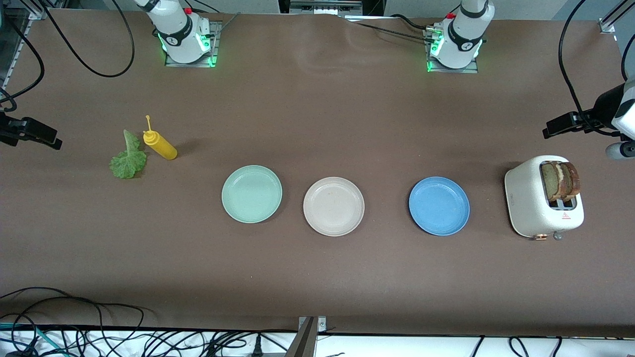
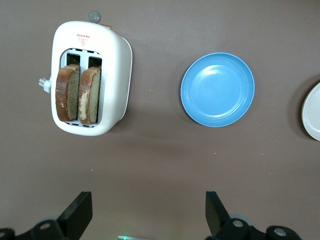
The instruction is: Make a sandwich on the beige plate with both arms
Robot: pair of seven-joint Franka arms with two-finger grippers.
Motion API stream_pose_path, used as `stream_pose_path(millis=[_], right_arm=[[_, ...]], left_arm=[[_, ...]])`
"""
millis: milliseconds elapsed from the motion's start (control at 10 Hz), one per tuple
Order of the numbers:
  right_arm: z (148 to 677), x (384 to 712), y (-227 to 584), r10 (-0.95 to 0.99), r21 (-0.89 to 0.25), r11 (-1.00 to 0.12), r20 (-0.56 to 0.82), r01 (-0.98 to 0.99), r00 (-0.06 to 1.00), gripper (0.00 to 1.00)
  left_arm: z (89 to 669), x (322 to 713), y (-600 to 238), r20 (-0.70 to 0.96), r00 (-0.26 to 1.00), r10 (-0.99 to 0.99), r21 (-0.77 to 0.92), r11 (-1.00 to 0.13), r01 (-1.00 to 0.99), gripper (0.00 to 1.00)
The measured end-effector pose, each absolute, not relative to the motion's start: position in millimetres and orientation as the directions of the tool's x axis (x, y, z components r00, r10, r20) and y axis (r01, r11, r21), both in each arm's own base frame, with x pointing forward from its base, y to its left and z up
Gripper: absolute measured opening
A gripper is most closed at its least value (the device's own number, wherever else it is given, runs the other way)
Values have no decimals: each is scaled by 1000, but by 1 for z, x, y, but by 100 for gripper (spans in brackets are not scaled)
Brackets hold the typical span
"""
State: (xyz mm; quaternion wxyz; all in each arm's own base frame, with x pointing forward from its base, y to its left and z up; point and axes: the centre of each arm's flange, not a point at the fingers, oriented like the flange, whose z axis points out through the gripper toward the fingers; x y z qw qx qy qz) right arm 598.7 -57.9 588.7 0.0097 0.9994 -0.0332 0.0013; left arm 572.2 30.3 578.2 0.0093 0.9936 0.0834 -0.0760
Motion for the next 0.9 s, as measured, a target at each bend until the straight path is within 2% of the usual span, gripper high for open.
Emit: stream_pose_path(millis=[900], right_arm=[[589, 599, -58, -67, 19, -998, 3, -67, 998, 100]], left_arm=[[578, 572, 35, -153, 973, 173, 6, -984, 176, 100]])
